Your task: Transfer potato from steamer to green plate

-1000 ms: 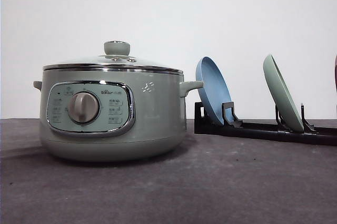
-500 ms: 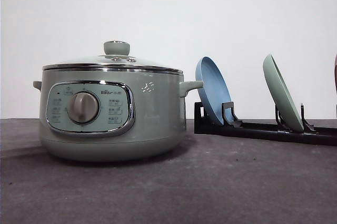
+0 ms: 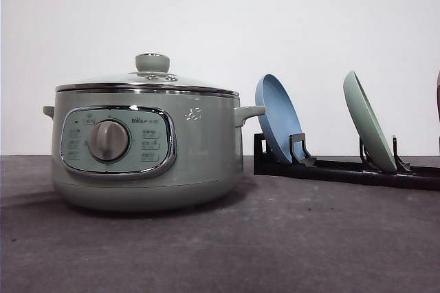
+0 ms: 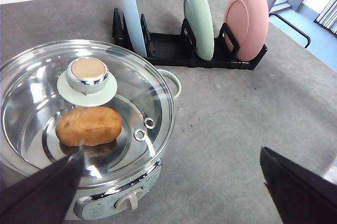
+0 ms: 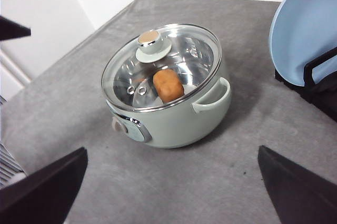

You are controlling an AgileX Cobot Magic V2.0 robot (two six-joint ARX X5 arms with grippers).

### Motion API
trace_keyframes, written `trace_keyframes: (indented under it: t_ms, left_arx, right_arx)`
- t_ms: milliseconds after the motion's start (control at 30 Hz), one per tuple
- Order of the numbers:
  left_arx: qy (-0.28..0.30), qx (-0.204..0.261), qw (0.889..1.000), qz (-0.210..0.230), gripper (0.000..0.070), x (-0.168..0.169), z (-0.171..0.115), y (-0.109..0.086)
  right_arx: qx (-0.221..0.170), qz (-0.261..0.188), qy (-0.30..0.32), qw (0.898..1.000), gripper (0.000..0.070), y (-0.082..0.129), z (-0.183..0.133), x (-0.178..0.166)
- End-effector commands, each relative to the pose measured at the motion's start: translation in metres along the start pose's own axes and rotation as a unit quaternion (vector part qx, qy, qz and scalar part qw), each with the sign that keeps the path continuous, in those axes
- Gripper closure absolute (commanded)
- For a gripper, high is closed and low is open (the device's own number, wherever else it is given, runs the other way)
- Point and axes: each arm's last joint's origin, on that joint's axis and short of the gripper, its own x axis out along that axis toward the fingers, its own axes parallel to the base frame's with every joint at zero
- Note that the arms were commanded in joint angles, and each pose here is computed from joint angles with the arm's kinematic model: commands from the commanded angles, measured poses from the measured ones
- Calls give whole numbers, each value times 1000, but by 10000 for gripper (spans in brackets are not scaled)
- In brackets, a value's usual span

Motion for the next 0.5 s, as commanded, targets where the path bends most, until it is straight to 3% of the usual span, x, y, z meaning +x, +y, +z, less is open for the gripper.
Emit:
trace_keyframes:
  t_ms: [0,367,467]
  left_arx:
    - [-14,12,1000,-6,0,-3,7,-2]
    - [-13,9,1000,-6,0,1,8,-1]
    - [-12,9,1000,-6,0,1,8,-1]
  right_arx:
    - [25,4,-6,1000,46,1,6,0]
    - [73,-7,44,996,48,-23,33,40]
    - [83,-30,56,994,48,-34,47,56]
